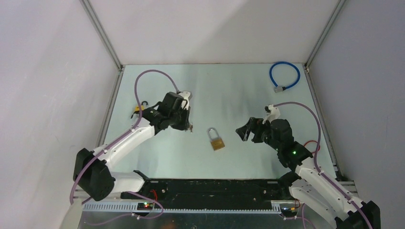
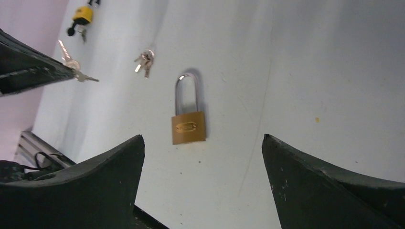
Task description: Unlock with the key
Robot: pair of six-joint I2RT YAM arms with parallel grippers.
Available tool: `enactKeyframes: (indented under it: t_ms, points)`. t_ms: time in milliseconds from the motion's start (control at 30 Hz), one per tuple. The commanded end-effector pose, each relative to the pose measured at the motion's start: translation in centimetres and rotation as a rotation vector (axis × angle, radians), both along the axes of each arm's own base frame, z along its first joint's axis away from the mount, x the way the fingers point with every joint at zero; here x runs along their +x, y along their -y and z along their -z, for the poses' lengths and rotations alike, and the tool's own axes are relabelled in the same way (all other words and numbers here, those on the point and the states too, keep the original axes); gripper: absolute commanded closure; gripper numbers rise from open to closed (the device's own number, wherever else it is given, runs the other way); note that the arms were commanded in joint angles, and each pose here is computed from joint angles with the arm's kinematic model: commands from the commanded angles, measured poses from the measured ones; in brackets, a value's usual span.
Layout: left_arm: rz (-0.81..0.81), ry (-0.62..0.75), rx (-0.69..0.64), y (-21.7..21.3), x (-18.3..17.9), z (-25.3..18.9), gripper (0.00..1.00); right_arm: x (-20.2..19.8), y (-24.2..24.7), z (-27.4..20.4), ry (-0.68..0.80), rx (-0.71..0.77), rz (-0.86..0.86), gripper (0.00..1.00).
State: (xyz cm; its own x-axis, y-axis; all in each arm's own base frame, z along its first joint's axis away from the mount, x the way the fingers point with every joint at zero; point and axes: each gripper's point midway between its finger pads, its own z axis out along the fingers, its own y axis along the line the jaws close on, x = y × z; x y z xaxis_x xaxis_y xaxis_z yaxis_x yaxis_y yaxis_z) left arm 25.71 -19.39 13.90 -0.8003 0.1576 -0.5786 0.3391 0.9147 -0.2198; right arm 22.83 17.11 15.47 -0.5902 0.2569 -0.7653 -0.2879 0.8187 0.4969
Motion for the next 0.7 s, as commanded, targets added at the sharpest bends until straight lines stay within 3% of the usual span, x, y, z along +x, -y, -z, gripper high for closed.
enactKeyframes:
  t_ms: [0,333,667]
  points:
    - [0.076,0.109,-0.127,2.9,-0.1,-3.0,1.00,0.7,-1.8,-3.5,0.068,0.154,-0.026,0.07]
    - [0.179,0.173,-0.266,6.5,-1.6,-5.1,1.00,1.2,-6.8,-7.5,0.111,0.390,-0.129,0.14]
    - [0.244,0.201,-0.401,8.5,-3.5,-6.9,1.00,0.7,-11.9,-6.9,0.052,0.492,-0.204,0.26]
